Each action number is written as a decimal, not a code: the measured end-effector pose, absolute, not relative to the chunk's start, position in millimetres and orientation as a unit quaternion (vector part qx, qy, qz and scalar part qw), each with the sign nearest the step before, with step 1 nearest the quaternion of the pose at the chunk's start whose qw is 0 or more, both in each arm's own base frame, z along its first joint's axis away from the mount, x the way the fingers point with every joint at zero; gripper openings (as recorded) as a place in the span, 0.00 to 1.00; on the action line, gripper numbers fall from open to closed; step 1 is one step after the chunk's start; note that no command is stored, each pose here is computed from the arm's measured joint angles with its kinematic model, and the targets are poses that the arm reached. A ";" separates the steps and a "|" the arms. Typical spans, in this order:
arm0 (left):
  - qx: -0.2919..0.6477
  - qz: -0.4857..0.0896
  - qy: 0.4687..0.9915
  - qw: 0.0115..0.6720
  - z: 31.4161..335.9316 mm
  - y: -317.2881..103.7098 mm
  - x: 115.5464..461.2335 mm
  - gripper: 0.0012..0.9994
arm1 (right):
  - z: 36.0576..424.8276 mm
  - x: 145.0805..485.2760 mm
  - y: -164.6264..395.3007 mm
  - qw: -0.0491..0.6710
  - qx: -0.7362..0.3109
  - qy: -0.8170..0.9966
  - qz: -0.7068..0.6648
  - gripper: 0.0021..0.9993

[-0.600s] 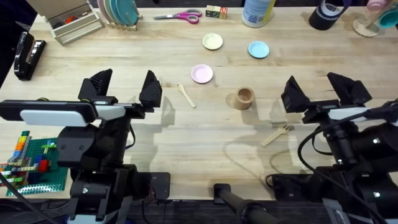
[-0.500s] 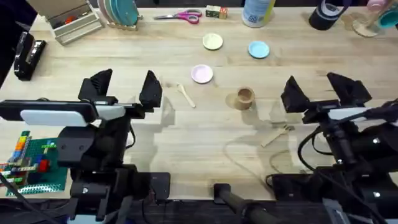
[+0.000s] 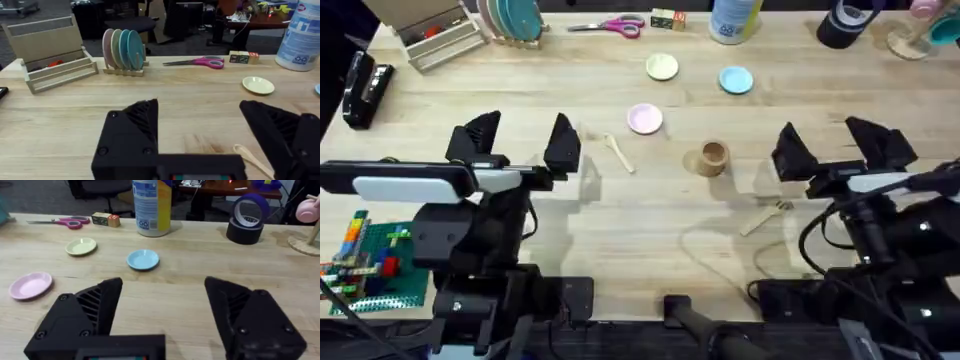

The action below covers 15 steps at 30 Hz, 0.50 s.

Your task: Pick up a utensil and set it on the pink plate, then put the other utensil in the container.

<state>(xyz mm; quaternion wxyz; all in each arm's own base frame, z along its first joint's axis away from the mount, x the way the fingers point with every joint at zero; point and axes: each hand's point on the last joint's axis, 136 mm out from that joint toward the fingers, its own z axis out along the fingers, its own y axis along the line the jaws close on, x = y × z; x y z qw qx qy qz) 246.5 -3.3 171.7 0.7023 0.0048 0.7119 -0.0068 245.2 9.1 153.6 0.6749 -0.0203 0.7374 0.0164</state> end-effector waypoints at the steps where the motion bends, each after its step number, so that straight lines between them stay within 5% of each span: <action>1: 0.005 -0.007 0.712 0.702 171.7 -3.4 246.5 1.00 | 153.5 245.2 9.1 0.675 -0.020 0.737 0.016 1.00; 15: 0.020 0.009 0.710 0.704 174.5 -3.4 246.2 1.00 | 155.3 243.2 9.3 0.669 -0.026 0.743 0.011 1.00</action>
